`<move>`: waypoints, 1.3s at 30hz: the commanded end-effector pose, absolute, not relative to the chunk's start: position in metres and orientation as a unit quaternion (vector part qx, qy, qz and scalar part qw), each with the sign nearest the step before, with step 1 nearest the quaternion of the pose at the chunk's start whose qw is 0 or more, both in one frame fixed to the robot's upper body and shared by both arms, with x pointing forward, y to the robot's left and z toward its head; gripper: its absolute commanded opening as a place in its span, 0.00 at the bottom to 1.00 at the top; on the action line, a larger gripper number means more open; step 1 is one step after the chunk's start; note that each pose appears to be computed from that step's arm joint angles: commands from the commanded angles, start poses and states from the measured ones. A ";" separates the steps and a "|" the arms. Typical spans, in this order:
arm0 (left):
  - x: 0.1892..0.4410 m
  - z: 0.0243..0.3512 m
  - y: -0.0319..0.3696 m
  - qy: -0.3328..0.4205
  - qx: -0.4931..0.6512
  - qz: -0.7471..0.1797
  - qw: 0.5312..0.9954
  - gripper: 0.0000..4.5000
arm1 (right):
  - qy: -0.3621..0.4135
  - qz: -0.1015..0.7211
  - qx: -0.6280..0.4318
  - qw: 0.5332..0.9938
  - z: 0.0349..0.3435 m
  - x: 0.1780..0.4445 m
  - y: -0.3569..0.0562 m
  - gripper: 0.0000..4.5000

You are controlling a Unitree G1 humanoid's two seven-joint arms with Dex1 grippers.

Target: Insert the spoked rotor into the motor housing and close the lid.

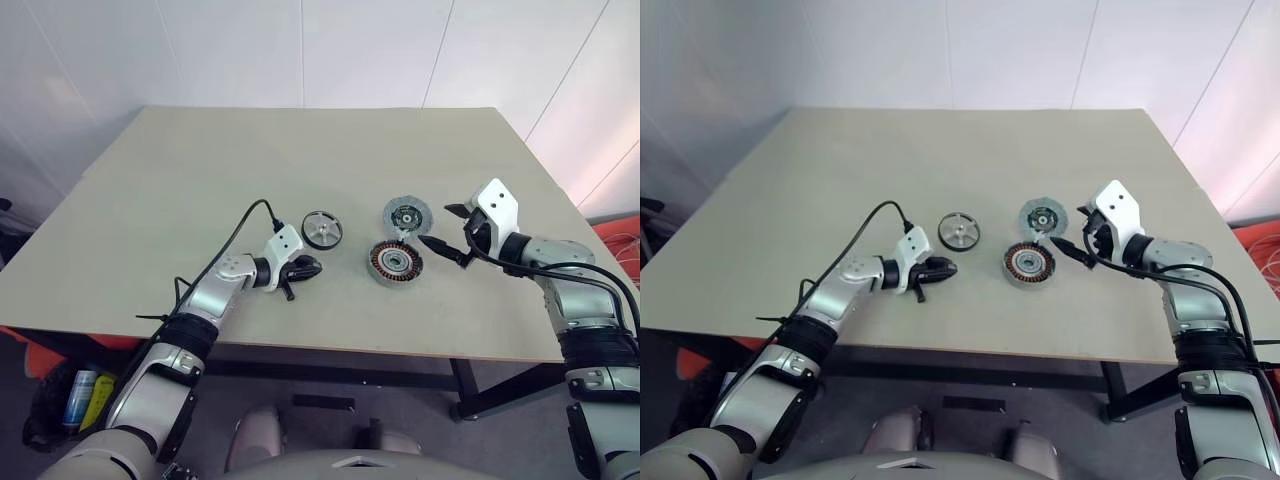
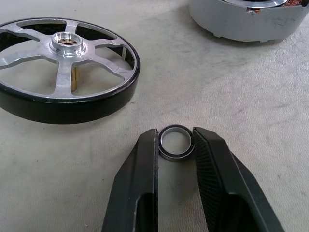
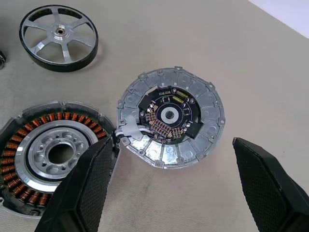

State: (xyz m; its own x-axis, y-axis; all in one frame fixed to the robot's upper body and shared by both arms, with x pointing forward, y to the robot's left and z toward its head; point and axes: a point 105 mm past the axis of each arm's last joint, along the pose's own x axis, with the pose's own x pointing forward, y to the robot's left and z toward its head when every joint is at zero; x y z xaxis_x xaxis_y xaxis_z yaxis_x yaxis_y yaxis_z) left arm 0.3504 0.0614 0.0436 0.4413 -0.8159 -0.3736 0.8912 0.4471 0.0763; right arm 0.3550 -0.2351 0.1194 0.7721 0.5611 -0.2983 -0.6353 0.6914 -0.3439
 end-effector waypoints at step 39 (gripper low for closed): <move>0.360 0.131 -0.036 0.062 0.073 -0.638 0.764 0.16 | 0.055 0.314 -0.229 0.920 0.133 0.358 -0.236 1.00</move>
State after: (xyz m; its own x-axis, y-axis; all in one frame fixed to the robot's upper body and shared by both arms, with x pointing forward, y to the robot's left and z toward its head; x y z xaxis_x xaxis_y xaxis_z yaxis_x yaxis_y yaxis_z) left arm 0.3547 -0.0301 0.1143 0.1695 -0.9621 -0.2138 0.9826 0.1816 -0.0383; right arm 0.3570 -0.2354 0.1161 0.7823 0.5507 -0.2911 -0.6227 0.7027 -0.3441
